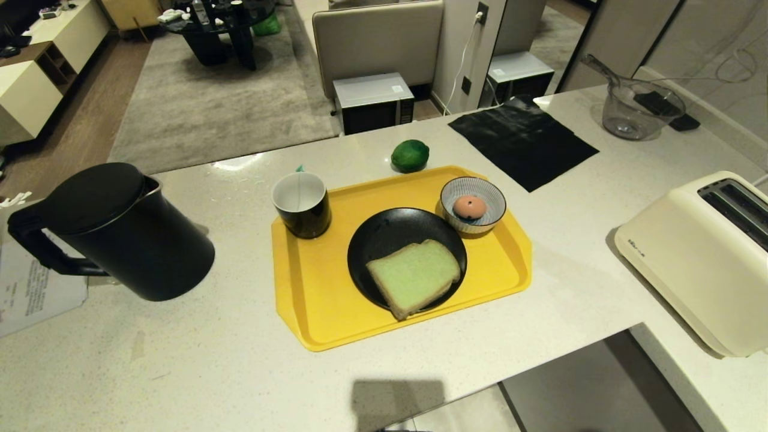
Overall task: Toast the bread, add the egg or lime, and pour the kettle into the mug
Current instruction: Pick up the kettle
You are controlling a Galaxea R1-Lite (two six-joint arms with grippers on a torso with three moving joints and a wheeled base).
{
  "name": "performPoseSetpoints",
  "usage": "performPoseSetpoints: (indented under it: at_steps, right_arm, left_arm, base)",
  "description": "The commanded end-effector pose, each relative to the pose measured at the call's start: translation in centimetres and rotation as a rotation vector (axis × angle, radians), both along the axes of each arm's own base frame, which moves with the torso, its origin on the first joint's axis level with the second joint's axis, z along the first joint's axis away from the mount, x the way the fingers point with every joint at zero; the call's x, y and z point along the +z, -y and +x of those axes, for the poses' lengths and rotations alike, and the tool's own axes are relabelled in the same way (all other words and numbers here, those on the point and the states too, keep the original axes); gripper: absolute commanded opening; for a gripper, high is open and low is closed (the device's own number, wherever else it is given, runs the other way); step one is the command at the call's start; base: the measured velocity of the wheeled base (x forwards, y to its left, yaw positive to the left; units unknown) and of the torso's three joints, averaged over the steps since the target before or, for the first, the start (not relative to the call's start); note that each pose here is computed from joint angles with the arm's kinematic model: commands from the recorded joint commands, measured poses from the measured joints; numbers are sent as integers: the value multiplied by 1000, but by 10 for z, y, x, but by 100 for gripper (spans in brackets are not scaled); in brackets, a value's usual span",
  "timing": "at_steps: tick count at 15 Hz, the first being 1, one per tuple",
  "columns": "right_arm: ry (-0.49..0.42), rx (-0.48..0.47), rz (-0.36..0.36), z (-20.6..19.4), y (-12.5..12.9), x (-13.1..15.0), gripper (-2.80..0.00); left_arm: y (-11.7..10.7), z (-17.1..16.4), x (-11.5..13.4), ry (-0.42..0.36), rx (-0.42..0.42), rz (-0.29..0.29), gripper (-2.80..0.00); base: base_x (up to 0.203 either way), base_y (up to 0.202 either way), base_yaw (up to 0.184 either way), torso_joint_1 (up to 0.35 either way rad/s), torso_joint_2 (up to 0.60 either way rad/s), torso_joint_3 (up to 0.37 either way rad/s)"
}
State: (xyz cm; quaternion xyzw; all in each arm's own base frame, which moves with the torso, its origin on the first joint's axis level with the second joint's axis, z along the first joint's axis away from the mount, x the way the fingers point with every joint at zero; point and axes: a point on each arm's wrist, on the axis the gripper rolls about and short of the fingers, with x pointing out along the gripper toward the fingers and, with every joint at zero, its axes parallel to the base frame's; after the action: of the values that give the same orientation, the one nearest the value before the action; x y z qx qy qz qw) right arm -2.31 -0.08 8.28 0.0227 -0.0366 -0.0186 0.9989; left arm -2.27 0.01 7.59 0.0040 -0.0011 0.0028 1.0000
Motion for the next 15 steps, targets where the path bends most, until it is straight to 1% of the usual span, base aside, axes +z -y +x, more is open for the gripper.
performPoseSetpoints:
  at_steps: [1, 2, 3, 5, 6, 7, 8, 9, 10, 12, 15]
  right_arm:
    - [-28, 1, 0, 2, 0, -7, -280]
    - [-28, -1, 0, 2, 0, -7, -280]
    - [-28, 1, 0, 2, 0, -7, -280]
    - [-28, 0, 0, 2, 0, -7, -280]
    - [-28, 1, 0, 2, 0, -7, -280]
    - [-28, 1, 0, 2, 0, -7, -280]
    - [-28, 0, 0, 2, 0, -7, -280]
    - [-28, 1, 0, 2, 0, -7, -280]
    - [-28, 1, 0, 2, 0, -7, -280]
    - [-28, 1, 0, 2, 0, -7, -280]
    - [-28, 0, 0, 2, 0, -7, -280]
  left_arm:
    - [0, 0, 0, -20, 1, 4, -280]
    - [0, -1, 0, -30, 3, 4, -280]
    - [0, -3, 4, -20, 6, 7, -280]
    - [0, -11, 27, 7, 0, 11, -280]
    - [0, -15, 41, 0, -2, 17, -280]
    - [0, -19, 53, -18, -4, 35, -280]
    - [0, -19, 64, -42, -6, 65, -280]
    - [0, -17, 70, -63, -6, 86, -280]
    - [0, -15, 74, -78, -3, 93, -280]
    - [0, -14, 83, -73, 3, 96, -280]
    - [0, -12, 86, -89, 3, 99, -280]
  base:
    - [0, 0, 0, 0, 0, 0]
    - [0, 0, 0, 0, 0, 0]
    - [0, 0, 0, 0, 0, 0]
    - [0, 0, 0, 0, 0, 0]
    - [0, 0, 0, 0, 0, 0]
    - [0, 0, 0, 0, 0, 0]
    - [0, 0, 0, 0, 0, 0]
    - [0, 0, 0, 0, 0, 0]
    - [0, 0, 0, 0, 0, 0]
    - [0, 0, 0, 0, 0, 0]
    - [0, 0, 0, 0, 0, 0]
